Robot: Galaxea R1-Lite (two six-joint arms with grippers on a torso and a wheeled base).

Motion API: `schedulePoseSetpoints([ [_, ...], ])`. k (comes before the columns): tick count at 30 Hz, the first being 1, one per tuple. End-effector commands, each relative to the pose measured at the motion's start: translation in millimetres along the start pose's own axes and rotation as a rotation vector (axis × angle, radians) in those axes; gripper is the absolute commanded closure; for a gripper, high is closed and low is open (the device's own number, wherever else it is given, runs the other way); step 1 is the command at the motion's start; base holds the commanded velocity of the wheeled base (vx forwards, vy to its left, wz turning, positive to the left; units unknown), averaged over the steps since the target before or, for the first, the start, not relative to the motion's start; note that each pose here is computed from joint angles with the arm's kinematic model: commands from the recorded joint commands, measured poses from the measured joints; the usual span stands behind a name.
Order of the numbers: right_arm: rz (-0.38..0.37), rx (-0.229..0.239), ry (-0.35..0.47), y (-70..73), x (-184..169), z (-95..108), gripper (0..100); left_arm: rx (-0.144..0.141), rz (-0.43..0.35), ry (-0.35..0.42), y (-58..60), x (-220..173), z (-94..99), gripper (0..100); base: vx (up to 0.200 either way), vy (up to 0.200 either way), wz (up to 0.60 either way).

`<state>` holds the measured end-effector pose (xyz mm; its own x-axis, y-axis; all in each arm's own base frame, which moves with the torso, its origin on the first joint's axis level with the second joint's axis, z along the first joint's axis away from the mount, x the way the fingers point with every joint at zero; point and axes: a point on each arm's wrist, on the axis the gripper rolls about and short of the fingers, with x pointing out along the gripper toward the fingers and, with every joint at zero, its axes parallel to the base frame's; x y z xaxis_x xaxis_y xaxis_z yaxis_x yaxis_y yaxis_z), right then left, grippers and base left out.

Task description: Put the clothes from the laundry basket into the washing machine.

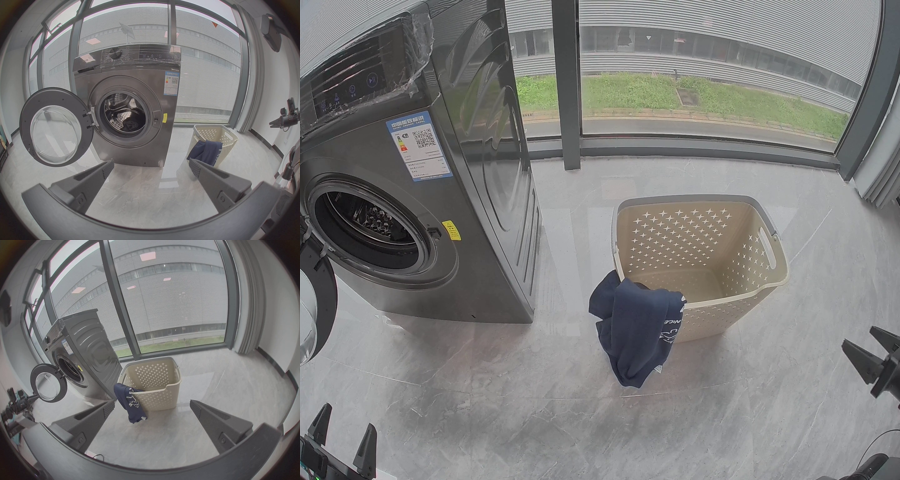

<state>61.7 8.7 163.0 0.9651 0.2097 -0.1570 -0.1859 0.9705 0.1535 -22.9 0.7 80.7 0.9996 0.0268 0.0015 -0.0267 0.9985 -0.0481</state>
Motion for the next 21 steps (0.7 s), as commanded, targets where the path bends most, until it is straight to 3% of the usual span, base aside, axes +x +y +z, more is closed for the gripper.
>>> schedulePoseSetpoints([
  [1,0.121,0.080,0.247,24.9,82,-14,0,-0.001,0.001,0.009,0.2,1,-4.6,0,0.000,0.000,0.00],
  [10,0.162,0.085,0.272,37.1,96,-11,0,0.007,0.001,0.008,0.2,1,-4.7,0,0.000,0.000,0.00],
  [13,0.184,0.079,0.314,45.2,110,-14,0,0.007,0.001,0.008,0.2,1,-4.7,0,0.000,0.000,0.00],
  [18,0.224,0.054,0.346,60.0,132,-28,0,0.007,0.003,0.008,0.3,1,-4.7,0,0.000,0.000,0.00],
  [21,0.206,0.033,0.336,68.8,140,-37,0,0.007,0.001,0.008,0.2,1,-4.7,0,0.000,0.000,0.00],
])
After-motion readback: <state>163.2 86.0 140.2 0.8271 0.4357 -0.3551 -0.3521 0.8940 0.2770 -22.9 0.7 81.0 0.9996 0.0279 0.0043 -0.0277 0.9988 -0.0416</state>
